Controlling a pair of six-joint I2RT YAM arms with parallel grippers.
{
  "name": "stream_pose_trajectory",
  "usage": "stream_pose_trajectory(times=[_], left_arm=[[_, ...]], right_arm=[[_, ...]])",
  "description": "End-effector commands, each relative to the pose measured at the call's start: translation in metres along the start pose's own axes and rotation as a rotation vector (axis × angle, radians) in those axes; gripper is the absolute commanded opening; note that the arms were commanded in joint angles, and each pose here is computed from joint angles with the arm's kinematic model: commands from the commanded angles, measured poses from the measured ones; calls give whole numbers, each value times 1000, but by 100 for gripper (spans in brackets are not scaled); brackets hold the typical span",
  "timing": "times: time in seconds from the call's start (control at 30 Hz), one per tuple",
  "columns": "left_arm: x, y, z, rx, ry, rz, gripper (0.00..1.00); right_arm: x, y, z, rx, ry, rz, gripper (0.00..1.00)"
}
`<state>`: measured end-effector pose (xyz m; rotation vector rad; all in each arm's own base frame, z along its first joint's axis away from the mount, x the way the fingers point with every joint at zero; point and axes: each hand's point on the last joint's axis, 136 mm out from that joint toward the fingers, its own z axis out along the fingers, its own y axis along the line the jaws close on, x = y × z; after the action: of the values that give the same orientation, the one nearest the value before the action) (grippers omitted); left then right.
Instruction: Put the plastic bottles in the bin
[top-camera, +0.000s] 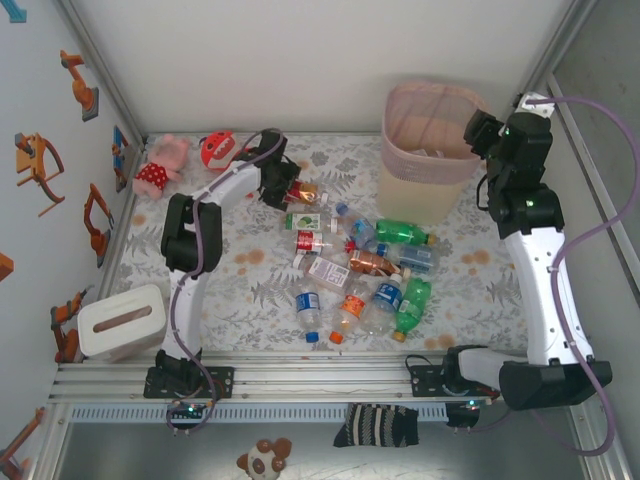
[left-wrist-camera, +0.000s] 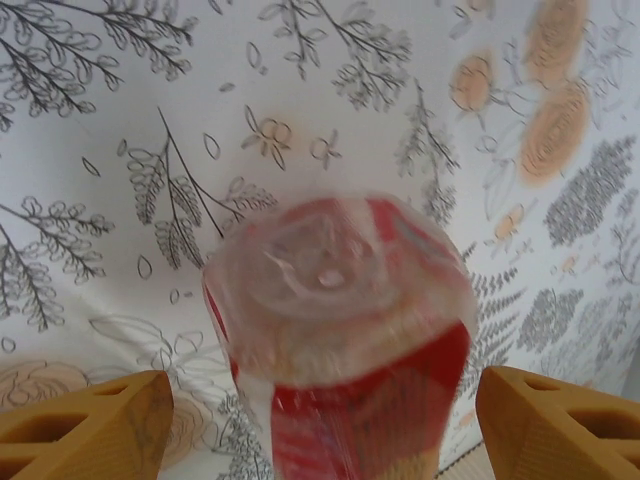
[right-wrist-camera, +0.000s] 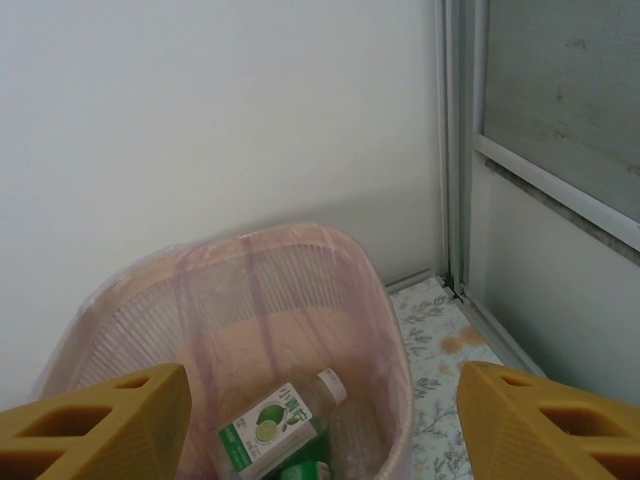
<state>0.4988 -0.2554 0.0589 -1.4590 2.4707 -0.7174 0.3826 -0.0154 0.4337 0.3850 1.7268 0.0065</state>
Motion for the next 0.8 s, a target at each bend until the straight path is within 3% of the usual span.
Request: stream_pose_trajectory(times=[0.0,0.43,0.77], left_arm=[[-6,-4,7,-4,22,-98,78],[-14,1,24,-15,38,-171,63],[-19,-27,-11,119,23,-124,55]], right_arm=[[-3,-8,-9,27,-14,-25,70],[-1,-14,-19,40,-14,-28,70],[-5,-12,-27,16,-22,-7,70]])
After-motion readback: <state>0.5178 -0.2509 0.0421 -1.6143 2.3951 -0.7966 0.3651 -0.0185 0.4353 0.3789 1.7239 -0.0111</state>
